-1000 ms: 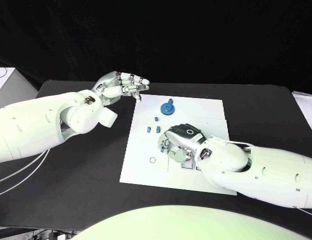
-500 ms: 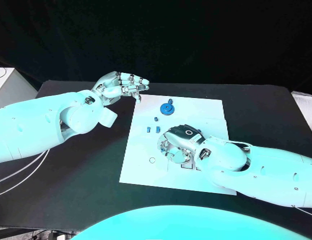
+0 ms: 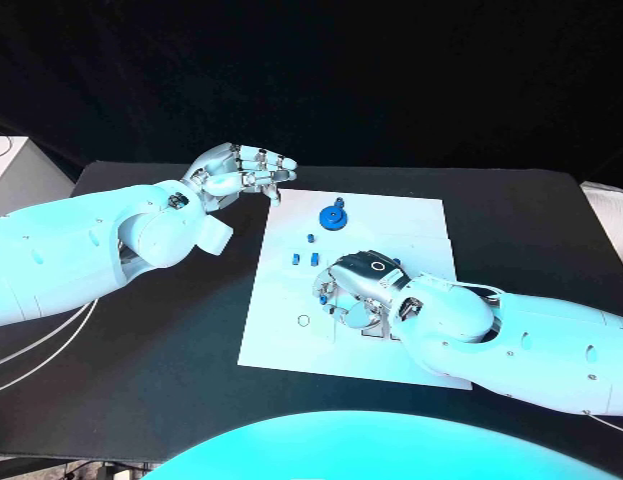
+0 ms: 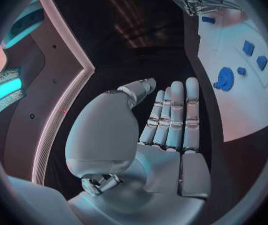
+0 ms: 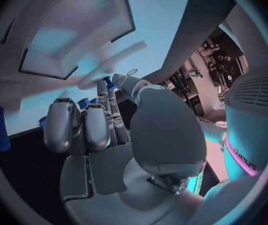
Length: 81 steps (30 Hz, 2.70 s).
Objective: Assemble the parts on the task board
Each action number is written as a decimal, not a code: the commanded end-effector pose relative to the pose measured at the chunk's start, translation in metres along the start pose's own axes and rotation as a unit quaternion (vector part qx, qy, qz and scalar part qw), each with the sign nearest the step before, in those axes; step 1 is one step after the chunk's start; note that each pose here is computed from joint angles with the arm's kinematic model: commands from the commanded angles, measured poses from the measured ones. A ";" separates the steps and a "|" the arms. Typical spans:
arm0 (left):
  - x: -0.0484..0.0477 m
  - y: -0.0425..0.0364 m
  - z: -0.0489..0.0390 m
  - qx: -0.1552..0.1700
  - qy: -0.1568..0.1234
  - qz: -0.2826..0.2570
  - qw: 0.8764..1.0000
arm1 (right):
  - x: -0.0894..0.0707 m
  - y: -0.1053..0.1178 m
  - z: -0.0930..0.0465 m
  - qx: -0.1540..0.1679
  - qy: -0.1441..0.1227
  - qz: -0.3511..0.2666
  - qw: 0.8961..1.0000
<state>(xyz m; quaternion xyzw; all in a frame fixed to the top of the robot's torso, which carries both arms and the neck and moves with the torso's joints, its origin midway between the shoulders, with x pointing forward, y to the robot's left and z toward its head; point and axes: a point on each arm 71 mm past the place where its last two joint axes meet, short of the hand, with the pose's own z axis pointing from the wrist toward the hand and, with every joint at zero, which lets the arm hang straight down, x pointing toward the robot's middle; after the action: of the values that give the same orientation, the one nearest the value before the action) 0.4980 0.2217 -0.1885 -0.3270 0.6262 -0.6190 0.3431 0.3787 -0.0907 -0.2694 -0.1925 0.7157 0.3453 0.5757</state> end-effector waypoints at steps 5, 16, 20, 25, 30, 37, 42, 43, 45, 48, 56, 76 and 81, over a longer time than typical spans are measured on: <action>0.0015 -0.0005 0.0005 0.002 0.006 -0.005 1.000 | -0.002 -0.001 -0.001 -0.001 -0.020 0.007 1.000; 0.0000 0.0005 0.0006 0.000 0.005 -0.005 1.000 | -0.020 -0.013 -0.018 0.018 -0.051 0.022 0.998; -0.0011 0.0013 0.0001 -0.001 0.004 -0.005 1.000 | -0.038 -0.030 -0.028 0.039 -0.048 0.037 0.997; -0.0017 0.0024 -0.0003 -0.001 0.003 -0.006 1.000 | -0.063 -0.055 -0.042 0.067 -0.034 0.050 0.996; -0.0013 0.0040 -0.0005 -0.002 0.004 -0.007 1.000 | -0.082 -0.084 -0.057 0.095 -0.020 0.049 0.994; -0.0008 0.0061 -0.0011 -0.004 0.005 -0.009 1.000 | -0.085 -0.099 -0.063 0.108 0.004 0.020 0.994; -0.0004 0.0073 -0.0015 -0.005 0.005 -0.010 1.000 | -0.080 -0.103 -0.062 0.114 0.028 0.010 0.993; -0.0004 0.0074 -0.0016 -0.005 0.005 -0.010 1.000 | -0.079 -0.104 -0.061 0.115 0.030 0.009 0.993; -0.0004 0.0076 -0.0018 -0.005 0.005 -0.010 1.000 | -0.077 -0.105 -0.060 0.118 0.035 0.006 0.992; -0.0005 0.0078 -0.0021 -0.006 0.005 -0.010 1.000 | -0.073 -0.106 -0.058 0.122 0.039 0.000 0.992; -0.0007 0.0079 -0.0026 -0.006 0.005 -0.011 1.000 | -0.067 -0.104 -0.052 0.126 0.039 -0.012 0.991; -0.0007 0.0085 -0.0024 -0.007 0.005 -0.011 1.000 | -0.062 -0.096 -0.046 0.117 0.026 -0.009 0.993; -0.0007 0.0087 -0.0025 -0.007 0.005 -0.011 1.000 | -0.060 -0.096 -0.045 0.120 0.027 -0.011 0.992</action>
<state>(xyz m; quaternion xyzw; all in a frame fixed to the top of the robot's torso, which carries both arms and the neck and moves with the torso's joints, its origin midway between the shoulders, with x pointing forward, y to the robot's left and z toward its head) 0.4972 0.2261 -0.1977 -0.3351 0.6304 -0.6129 0.3387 0.4283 -0.1969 -0.2337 -0.1338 0.7675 0.2499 0.5750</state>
